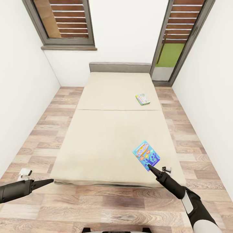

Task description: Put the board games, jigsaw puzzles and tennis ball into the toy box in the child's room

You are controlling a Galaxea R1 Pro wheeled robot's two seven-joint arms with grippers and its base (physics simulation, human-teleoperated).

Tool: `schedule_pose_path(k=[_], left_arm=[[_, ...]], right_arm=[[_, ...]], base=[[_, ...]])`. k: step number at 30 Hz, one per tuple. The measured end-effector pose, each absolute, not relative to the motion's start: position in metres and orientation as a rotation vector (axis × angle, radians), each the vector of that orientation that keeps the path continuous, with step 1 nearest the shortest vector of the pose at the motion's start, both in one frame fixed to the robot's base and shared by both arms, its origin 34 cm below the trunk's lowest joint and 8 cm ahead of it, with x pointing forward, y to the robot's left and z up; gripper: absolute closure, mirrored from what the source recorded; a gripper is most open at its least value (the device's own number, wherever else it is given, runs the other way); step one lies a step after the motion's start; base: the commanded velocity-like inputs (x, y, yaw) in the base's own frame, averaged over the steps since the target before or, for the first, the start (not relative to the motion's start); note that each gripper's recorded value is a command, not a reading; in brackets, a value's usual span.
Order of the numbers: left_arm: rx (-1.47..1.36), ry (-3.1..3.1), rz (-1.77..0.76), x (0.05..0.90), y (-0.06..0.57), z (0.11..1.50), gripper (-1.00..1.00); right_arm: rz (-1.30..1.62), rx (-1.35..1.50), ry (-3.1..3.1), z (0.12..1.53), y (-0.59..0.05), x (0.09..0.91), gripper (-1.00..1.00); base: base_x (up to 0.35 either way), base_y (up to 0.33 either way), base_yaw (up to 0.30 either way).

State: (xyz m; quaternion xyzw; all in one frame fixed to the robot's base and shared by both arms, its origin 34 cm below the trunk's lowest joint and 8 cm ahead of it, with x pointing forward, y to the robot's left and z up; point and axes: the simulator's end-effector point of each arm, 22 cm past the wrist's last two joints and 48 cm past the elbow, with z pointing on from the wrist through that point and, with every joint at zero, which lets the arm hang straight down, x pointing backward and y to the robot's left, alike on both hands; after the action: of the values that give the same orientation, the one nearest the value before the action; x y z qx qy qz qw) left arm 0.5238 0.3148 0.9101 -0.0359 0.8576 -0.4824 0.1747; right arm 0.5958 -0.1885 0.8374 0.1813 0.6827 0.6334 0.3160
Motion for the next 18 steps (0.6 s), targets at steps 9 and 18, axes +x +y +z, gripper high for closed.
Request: schedule_pose_path(k=[9,18], left_arm=[[-0.092,2.417,-1.364,0.525,0.315,0.916,-1.0],[-0.081,2.408,-1.347,0.527,0.319,0.924,-1.0]], right_arm=[[1.665,0.462,1.789,0.845,-0.19,0.598,1.0],[1.664,0.449,1.78,0.852,-0.191,0.6,1.0]], base=[[0.0,0.0,0.0],[0.0,0.0,0.0]])
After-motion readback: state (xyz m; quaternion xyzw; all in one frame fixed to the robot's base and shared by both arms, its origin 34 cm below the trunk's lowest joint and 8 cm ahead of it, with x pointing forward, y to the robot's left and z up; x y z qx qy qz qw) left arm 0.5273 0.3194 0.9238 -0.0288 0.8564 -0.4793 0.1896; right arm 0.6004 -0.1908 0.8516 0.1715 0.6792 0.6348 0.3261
